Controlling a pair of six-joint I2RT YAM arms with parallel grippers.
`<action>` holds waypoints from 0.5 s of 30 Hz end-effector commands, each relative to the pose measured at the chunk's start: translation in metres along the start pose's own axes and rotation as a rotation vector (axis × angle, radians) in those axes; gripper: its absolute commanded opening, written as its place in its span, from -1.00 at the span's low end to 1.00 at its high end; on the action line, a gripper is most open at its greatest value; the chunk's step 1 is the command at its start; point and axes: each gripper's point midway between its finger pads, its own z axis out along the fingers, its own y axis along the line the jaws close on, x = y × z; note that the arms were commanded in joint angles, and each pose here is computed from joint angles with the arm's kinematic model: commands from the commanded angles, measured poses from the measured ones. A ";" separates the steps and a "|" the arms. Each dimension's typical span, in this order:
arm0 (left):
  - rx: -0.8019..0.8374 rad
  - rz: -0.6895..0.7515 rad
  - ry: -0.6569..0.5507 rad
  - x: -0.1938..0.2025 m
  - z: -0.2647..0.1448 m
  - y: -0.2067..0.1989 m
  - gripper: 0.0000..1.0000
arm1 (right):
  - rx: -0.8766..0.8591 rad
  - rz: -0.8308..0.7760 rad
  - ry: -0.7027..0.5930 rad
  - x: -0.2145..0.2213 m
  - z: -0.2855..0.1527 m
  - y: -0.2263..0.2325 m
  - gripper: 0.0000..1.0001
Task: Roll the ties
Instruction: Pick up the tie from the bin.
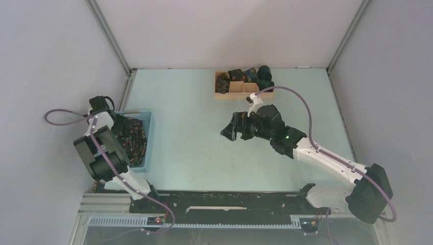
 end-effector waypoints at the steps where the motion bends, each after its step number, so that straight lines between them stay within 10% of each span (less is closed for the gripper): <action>1: 0.059 -0.033 -0.014 -0.015 0.002 -0.014 0.02 | -0.056 -0.010 -0.041 -0.019 0.000 0.019 0.92; 9: 0.115 -0.044 -0.021 -0.021 -0.004 -0.021 -0.97 | -0.074 -0.009 -0.027 -0.016 0.000 0.022 0.91; 15: 0.188 -0.043 -0.141 -0.039 -0.052 -0.031 -1.00 | -0.074 -0.018 -0.034 -0.018 -0.007 0.023 0.91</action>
